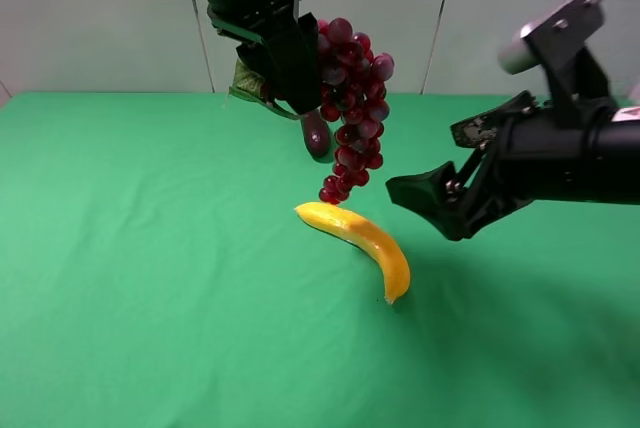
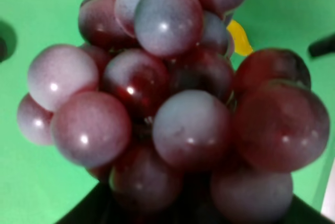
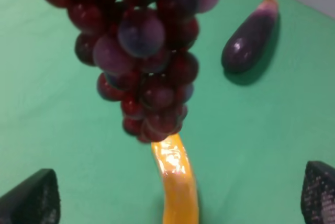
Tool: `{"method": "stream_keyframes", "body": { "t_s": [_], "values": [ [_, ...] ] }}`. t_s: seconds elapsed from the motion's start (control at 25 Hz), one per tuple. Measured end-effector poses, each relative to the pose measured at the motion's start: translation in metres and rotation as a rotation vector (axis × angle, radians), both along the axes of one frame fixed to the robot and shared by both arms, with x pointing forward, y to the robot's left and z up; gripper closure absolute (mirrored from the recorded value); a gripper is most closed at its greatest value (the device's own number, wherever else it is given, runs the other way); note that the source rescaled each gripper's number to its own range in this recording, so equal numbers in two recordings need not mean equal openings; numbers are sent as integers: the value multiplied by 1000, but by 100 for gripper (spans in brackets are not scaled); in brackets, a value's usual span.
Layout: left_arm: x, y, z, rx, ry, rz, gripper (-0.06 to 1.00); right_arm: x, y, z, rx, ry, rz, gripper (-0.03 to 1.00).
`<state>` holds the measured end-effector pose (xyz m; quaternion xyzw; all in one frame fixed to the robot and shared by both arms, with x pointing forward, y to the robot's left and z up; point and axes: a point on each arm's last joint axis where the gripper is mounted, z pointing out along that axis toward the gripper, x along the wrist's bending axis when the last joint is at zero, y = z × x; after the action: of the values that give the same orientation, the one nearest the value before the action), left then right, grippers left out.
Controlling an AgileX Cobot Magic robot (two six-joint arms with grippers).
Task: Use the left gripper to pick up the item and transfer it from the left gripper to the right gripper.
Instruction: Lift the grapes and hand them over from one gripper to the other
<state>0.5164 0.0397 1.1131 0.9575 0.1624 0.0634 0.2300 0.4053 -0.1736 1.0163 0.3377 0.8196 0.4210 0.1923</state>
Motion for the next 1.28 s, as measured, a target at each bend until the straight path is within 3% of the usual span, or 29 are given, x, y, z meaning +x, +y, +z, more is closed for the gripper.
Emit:
{"method": "stream_keyframes", "body": {
  "t_s": [0.32, 0.52, 1.2, 1.24, 1.28],
  "values": [
    [3, -2, 16, -44, -49, 3, 94, 8, 16, -16, -47, -15, -5, -3],
    [3, -4, 19, -71, -57, 5, 94, 21, 24, -6, -31, -48, -18, -3],
    [-1, -9, 20, -76, -61, -12, 94, 60, 55, -10, -52, -17, -17, -3],
    [-1, -9, 20, -75, -63, -12, 94, 60, 55, -11, -52, -15, -19, -1],
    [-1, -9, 20, -74, -63, -12, 94, 61, 55, -11, -53, -13, -19, 9]
  ]
}}
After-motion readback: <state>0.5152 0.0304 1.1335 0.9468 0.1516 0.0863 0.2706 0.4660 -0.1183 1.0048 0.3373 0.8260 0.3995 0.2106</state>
